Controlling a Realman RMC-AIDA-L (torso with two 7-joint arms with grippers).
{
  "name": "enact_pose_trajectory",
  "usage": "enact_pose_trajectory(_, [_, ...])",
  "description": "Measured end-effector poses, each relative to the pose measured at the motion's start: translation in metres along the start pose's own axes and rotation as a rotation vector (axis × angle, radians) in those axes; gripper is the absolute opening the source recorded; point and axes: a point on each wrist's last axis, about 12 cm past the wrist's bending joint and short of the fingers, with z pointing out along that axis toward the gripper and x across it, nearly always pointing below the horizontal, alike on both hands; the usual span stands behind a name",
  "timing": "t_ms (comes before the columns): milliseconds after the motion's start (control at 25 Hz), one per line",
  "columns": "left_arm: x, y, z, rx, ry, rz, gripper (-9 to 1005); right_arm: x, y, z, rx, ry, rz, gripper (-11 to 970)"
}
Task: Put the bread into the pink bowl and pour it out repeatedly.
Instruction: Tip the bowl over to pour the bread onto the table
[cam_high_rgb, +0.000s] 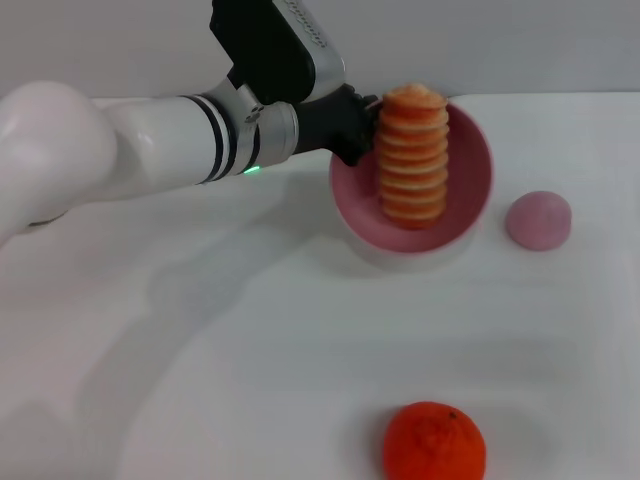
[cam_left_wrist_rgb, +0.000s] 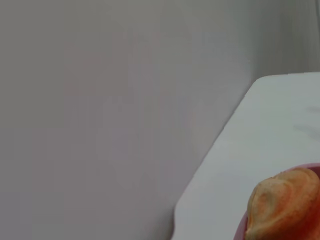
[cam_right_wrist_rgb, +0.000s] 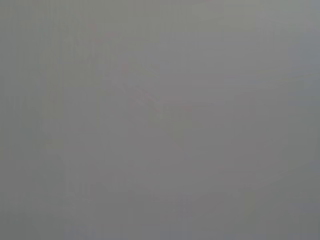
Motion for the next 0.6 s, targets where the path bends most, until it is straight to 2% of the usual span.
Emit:
enact_pose_trajectory(120, [0.0, 0.003, 0.001, -0.061, -0.004, 0.099, 44, 0.001, 0.002, -0.001, -0.007, 0.004, 0.002, 592])
enact_pose_trajectory(240, [0.0, 0.003, 0.001, -0.078, -0.005, 0.117, 44, 0.001, 0.002, -0.002, -0.008, 0.007, 0.002, 592])
enact_pose_trajectory(280, [-0.001, 0.0, -0.001, -0.161, -0.034, 0.165, 43, 0.001, 0.002, -0.002, -0.008, 0.008, 0.002, 592])
enact_pose_trajectory(360, [-0.001, -0.002, -0.002, -0.183, -0.044, 0.174, 43, 0.002, 0.002, -0.003, -0.007, 0.01, 0.003, 592])
enact_pose_trajectory(600, [-0.004, -0.026, -0.015, -0.312, -0.127, 0.262, 43, 0.002, 0.002, -0.004, -0.005, 0.013, 0.005, 592])
